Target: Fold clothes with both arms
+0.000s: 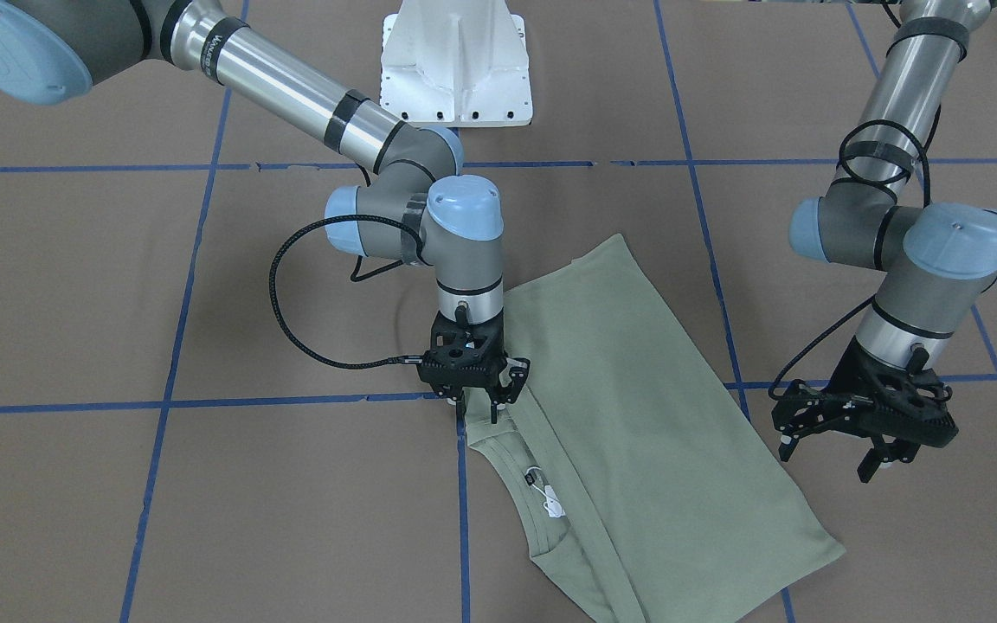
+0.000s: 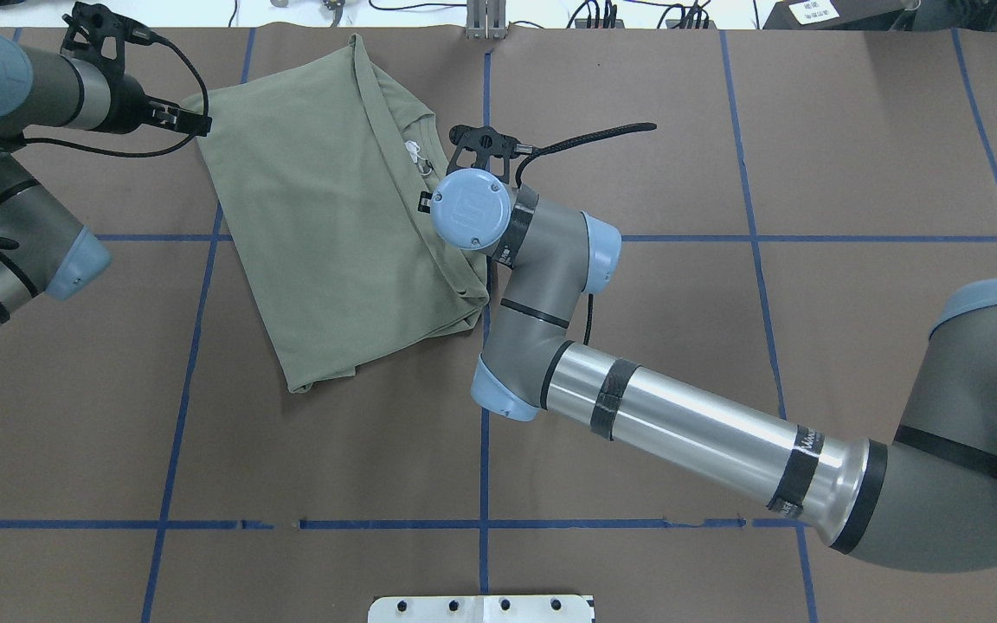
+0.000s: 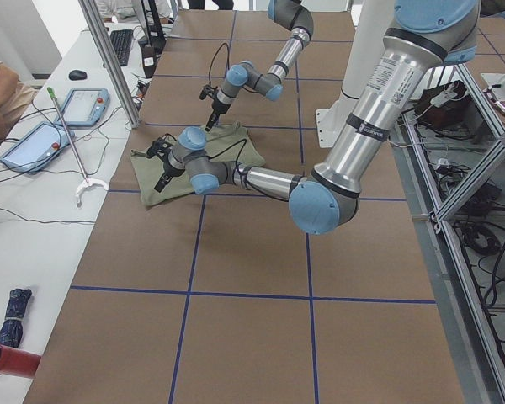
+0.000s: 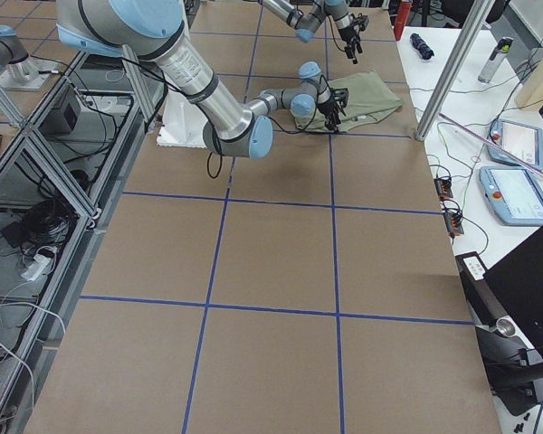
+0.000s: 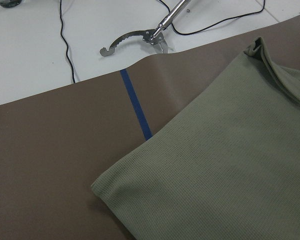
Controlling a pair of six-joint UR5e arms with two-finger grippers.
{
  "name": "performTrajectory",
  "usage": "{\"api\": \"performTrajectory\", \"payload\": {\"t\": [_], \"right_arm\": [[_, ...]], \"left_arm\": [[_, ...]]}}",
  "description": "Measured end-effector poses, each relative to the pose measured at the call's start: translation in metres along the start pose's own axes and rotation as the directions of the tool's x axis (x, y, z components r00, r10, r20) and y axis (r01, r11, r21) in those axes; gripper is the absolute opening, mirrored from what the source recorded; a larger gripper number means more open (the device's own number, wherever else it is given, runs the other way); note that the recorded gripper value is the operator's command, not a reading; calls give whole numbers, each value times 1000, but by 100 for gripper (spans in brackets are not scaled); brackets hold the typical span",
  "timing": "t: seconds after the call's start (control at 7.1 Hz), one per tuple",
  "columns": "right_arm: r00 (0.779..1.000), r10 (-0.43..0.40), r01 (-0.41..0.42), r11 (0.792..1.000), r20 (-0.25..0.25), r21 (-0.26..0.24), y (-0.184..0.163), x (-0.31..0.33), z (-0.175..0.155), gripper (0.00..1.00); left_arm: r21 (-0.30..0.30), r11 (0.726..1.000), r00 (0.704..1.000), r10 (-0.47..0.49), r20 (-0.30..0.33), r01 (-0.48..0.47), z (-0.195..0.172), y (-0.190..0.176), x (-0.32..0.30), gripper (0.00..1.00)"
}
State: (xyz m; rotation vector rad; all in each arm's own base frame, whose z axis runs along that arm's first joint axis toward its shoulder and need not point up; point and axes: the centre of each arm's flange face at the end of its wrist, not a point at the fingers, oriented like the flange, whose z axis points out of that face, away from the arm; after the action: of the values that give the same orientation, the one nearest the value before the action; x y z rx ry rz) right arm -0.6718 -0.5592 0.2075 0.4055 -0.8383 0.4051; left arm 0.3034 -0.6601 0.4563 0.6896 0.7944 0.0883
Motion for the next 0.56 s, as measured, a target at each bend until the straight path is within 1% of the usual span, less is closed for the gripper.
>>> {"api": "performTrajectory", "payload": {"t": [0.28, 0.42, 0.56], "right_arm": [[999, -34, 34, 999, -6, -1, 0, 1, 1, 58], [999, -50, 50, 999, -10, -2, 0, 1, 1, 58], [998, -62, 62, 998, -12, -2, 0, 1, 1, 53]], "left_arm": [[-2, 1000, 1000, 0, 0, 0, 0, 2, 0, 100], [-2, 1000, 1000, 0, 0, 0, 0, 2, 0, 100], [-2, 1000, 1000, 0, 0, 0, 1, 2, -1, 100]]}}
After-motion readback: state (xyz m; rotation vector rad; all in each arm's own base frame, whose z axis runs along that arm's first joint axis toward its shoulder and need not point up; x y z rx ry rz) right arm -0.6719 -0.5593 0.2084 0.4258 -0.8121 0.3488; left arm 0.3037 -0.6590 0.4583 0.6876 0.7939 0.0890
